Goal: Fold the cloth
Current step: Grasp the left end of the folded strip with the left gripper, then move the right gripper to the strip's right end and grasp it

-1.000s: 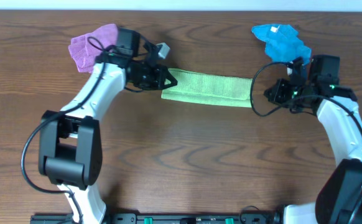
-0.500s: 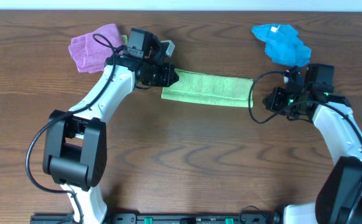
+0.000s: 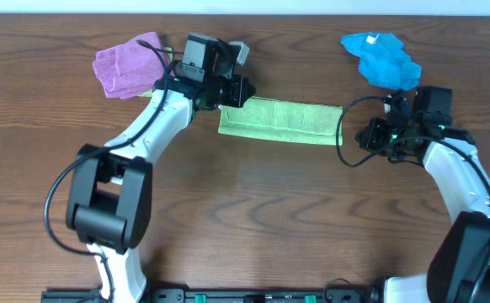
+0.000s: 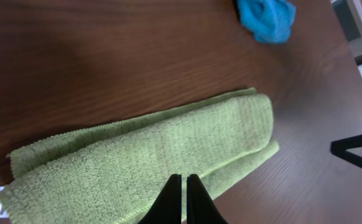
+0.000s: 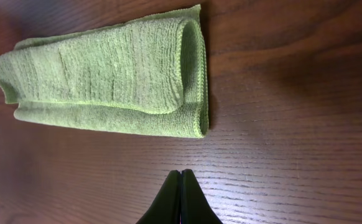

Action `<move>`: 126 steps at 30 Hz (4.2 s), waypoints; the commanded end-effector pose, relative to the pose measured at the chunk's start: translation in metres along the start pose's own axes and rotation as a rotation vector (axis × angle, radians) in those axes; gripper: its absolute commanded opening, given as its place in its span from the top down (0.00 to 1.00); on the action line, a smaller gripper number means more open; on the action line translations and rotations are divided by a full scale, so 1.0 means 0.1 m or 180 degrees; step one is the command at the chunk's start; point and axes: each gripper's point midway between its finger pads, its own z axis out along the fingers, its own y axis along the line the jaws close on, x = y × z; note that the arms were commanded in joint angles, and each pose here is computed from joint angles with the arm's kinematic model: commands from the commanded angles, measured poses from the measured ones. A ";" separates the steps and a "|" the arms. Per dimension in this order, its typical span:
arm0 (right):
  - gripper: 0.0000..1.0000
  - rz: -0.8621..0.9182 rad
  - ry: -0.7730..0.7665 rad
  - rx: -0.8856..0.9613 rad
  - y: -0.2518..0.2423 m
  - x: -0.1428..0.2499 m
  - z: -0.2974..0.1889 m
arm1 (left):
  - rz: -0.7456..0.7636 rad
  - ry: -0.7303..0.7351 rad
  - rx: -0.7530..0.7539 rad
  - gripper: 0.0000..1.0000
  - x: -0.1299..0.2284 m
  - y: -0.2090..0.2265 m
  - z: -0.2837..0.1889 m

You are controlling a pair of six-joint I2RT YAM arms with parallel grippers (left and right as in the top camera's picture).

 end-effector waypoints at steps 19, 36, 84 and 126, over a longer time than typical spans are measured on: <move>0.98 -0.0013 -0.0008 -0.0564 0.29 -0.03 -0.02 | -0.0332 0.0414 -0.0301 0.94 0.47 0.54 0.34; 0.98 0.0085 -0.0025 -0.0709 0.38 -0.05 -0.06 | -0.0141 0.0539 -0.0570 0.94 0.57 0.81 0.26; 0.01 0.0729 0.0016 -0.1293 -0.03 0.30 0.54 | -0.0141 0.0609 -0.0634 0.94 0.69 0.87 0.42; 0.13 0.0474 0.0074 -0.1077 0.02 0.21 1.28 | -0.0173 0.0660 -0.0619 0.94 0.73 0.86 0.41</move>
